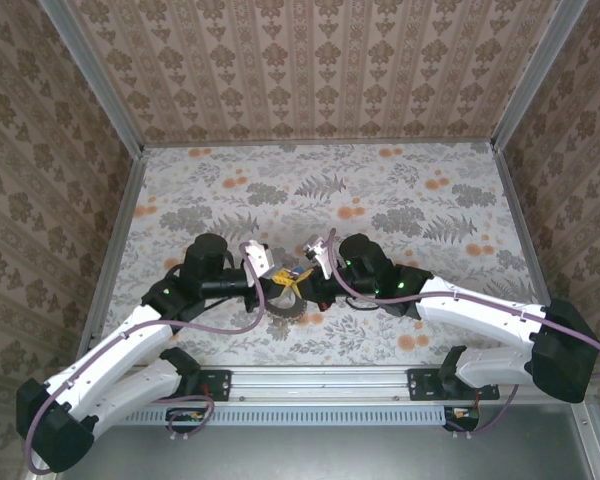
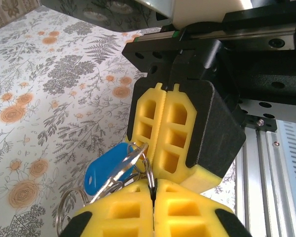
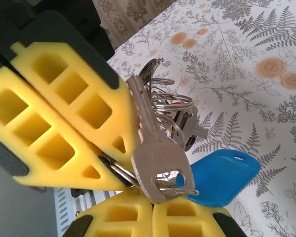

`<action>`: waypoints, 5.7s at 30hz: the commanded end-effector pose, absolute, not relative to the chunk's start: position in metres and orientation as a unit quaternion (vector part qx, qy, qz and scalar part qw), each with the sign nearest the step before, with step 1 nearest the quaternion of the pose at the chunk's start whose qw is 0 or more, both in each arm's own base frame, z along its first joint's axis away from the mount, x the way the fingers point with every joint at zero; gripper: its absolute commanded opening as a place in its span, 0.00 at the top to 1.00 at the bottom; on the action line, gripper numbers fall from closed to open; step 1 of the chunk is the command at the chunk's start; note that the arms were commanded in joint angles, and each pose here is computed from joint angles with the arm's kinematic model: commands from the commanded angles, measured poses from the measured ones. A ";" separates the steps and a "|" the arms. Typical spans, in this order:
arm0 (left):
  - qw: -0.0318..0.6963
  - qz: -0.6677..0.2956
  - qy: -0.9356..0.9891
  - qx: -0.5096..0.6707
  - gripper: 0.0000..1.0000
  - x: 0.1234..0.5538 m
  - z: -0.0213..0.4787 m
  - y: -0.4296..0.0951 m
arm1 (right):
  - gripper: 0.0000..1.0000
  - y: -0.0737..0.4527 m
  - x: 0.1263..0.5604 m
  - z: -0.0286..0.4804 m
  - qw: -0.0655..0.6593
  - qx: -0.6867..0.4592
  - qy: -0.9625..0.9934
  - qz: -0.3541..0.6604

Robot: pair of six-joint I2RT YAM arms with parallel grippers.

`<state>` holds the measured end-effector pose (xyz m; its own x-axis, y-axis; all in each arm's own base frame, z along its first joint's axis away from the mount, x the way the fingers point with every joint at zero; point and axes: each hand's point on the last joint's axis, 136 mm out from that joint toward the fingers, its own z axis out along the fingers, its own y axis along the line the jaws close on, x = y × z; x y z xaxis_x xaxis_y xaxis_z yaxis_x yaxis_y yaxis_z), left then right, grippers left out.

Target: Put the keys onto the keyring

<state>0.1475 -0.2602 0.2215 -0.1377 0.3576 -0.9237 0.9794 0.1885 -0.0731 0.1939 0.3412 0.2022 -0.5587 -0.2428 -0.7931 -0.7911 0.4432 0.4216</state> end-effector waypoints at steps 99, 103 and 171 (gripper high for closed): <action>0.491 -0.253 0.485 0.677 1.00 0.097 0.267 -0.187 | 0.66 0.363 0.165 0.246 0.512 -0.654 0.429 0.355; 0.493 -0.261 0.480 0.676 1.00 0.101 0.266 -0.191 | 0.69 0.378 0.158 0.266 0.534 -0.638 0.432 0.349; 0.517 -0.307 0.512 0.613 0.80 0.117 0.288 -0.214 | 1.00 0.372 0.155 0.323 0.589 -0.481 0.434 0.482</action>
<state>0.1241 -0.2104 0.2760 0.2720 0.3634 -0.8910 0.9426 0.0856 0.3227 0.1625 0.3733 0.2939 0.1172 0.0652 -0.9910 -0.9892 0.0959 -0.1107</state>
